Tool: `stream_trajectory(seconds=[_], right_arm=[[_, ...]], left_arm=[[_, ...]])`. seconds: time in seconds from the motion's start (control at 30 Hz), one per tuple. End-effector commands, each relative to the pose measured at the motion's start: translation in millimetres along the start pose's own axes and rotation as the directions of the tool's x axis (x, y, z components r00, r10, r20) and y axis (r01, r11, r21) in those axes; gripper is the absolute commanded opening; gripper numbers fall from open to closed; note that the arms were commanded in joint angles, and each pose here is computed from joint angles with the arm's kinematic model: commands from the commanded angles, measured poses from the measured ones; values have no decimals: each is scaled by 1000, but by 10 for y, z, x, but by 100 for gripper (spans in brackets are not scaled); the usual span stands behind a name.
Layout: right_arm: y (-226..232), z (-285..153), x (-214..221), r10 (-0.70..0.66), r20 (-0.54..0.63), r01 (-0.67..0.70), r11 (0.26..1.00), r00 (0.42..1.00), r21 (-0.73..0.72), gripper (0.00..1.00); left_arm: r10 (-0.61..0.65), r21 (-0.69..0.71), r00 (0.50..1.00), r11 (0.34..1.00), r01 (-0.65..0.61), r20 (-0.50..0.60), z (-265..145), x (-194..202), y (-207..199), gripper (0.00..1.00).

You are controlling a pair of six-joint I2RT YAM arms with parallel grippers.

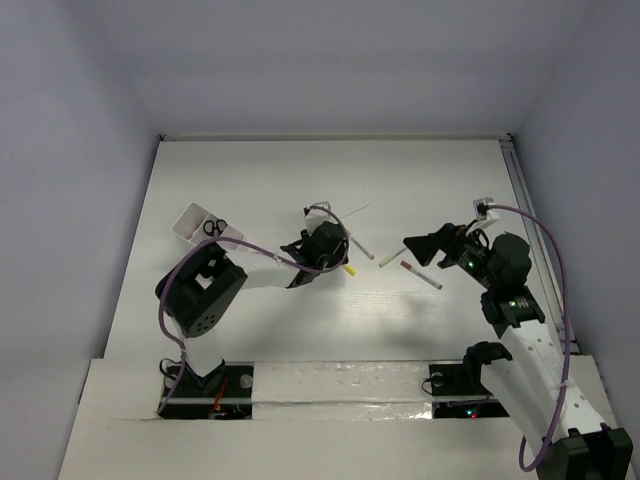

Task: Sort the stationery into containers
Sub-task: Pick up the pen from the center of the board.

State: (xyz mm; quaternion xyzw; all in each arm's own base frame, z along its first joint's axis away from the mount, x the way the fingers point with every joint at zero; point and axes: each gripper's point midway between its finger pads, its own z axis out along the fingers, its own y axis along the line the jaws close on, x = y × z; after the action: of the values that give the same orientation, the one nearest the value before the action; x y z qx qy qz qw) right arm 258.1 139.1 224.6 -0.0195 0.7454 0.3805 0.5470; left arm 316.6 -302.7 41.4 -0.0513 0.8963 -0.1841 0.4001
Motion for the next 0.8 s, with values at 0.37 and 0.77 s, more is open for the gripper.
stream_trajectory(seconds=[0.37, 0.77], right_arm=[[195, 5, -190, -32, 46, 36, 997, 998, -70, 100], [137, 18, -187, -36, 44, 38, 998, 998, -42, 100]], left_arm=[[123, -153, 991, 982, -113, 60, 273, -222, 106, 38], [256, -172, 967, 952, -252, 1, 352, -161, 155, 26]])
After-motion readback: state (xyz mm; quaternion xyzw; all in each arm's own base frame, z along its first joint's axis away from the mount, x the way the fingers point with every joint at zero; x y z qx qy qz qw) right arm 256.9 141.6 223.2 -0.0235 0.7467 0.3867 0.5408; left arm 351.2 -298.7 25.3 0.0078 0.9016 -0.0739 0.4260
